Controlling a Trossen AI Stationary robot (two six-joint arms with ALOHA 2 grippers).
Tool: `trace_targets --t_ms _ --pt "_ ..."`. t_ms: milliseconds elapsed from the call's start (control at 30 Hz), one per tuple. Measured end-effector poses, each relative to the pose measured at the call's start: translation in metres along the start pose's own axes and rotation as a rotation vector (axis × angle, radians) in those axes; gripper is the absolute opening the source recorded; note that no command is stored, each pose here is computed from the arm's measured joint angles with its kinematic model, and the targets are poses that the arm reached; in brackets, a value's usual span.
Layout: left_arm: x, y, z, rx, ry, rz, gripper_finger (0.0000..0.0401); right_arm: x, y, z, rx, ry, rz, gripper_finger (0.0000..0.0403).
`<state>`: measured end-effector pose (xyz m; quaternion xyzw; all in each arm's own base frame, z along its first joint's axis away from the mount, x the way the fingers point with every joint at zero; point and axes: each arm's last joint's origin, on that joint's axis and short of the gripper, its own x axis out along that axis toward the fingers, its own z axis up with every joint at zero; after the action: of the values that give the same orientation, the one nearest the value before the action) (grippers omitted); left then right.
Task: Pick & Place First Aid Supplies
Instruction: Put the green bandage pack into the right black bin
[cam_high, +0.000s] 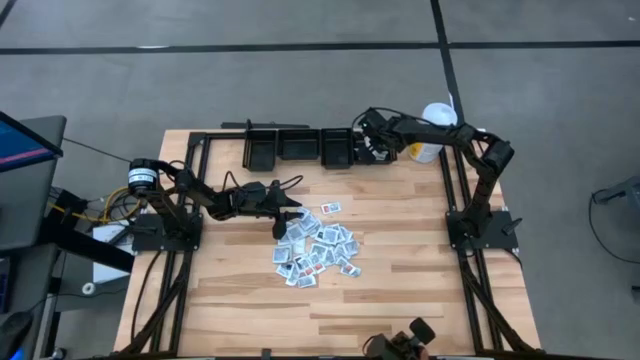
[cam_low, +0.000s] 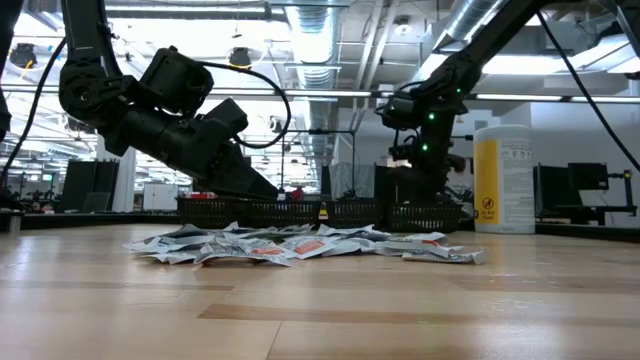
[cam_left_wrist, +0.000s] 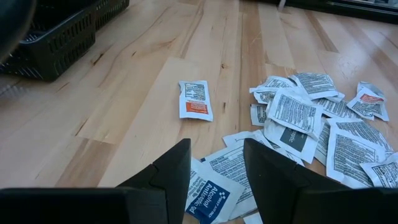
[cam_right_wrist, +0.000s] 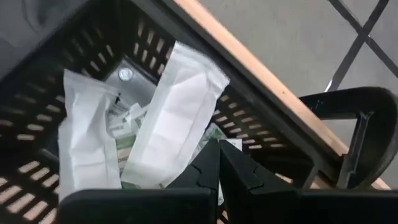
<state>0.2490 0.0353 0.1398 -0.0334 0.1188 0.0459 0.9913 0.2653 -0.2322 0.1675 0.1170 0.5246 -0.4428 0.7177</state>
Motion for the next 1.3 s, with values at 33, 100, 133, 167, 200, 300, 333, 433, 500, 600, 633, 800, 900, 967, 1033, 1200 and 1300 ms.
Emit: trace_targets --t_ms 33,100,133,167,200,300,333,433,500,600,633,800,900,967,1033,1200,1300 --pt "0.000 -0.001 0.000 0.001 0.000 -0.002 0.0149 0.001 0.000 -0.001 -0.001 0.003 0.000 0.0000" --pt "0.000 -0.001 0.000 0.001 0.000 -0.005 0.0149 0.002 0.000 -0.003 0.000 0.006 -0.001 0.0000" --pt "0.000 -0.002 0.000 0.002 0.000 -0.007 0.0149 0.002 0.000 -0.003 0.000 0.007 -0.001 0.0000" --pt "0.000 -0.002 0.000 0.002 0.000 -0.007 0.0149 0.002 0.000 -0.003 0.000 0.006 -0.001 0.0000" --pt "0.000 -0.002 0.000 0.002 0.000 -0.006 0.0149 0.002 0.000 -0.002 0.002 0.002 -0.001 0.0000" --pt "0.000 -0.002 0.000 0.002 -0.003 -0.006 0.0149 0.002 0.000 -0.001 0.006 -0.010 0.008 0.0000" --pt "0.000 -0.002 0.000 0.002 -0.004 -0.006 0.0149 0.002 0.001 0.000 -0.002 -0.016 0.031 0.0000" --pt "0.000 -0.002 0.001 0.002 -0.006 -0.006 0.0149 0.002 0.004 0.002 -0.043 -0.039 0.137 0.0000" --pt "0.000 -0.002 0.001 0.002 -0.006 -0.006 0.0149 0.001 0.008 0.003 -0.067 -0.055 0.164 0.0000" --pt "0.000 -0.002 0.001 0.002 -0.007 -0.006 0.0149 -0.001 0.011 0.004 -0.081 -0.070 0.168 0.0000" --pt "0.000 -0.002 0.001 0.002 -0.007 -0.006 0.0149 -0.001 0.012 0.004 -0.081 -0.072 0.161 0.0000" --pt "0.000 -0.002 0.001 0.002 -0.007 -0.006 0.0149 0.000 0.006 0.002 -0.053 -0.047 0.010 0.0000" --pt "0.000 -0.002 0.001 0.002 -0.007 -0.006 0.0149 0.002 0.000 -0.002 -0.028 -0.009 -0.020 0.0000" --pt "0.000 -0.002 0.001 0.002 -0.007 -0.006 0.0149 0.003 -0.002 -0.003 -0.025 0.004 -0.026 0.0000" --pt "0.000 -0.002 0.001 0.002 -0.007 -0.006 0.0149 0.003 -0.002 -0.002 -0.025 0.002 -0.025 0.0000" --pt "0.000 -0.002 0.001 0.002 -0.007 -0.006 0.0149 0.004 0.002 -0.001 -0.025 -0.018 -0.019 0.0000" --pt "0.000 -0.002 0.001 0.002 -0.007 -0.006 0.0149 0.015 0.008 -0.004 -0.042 0.011 -0.021 0.0000"
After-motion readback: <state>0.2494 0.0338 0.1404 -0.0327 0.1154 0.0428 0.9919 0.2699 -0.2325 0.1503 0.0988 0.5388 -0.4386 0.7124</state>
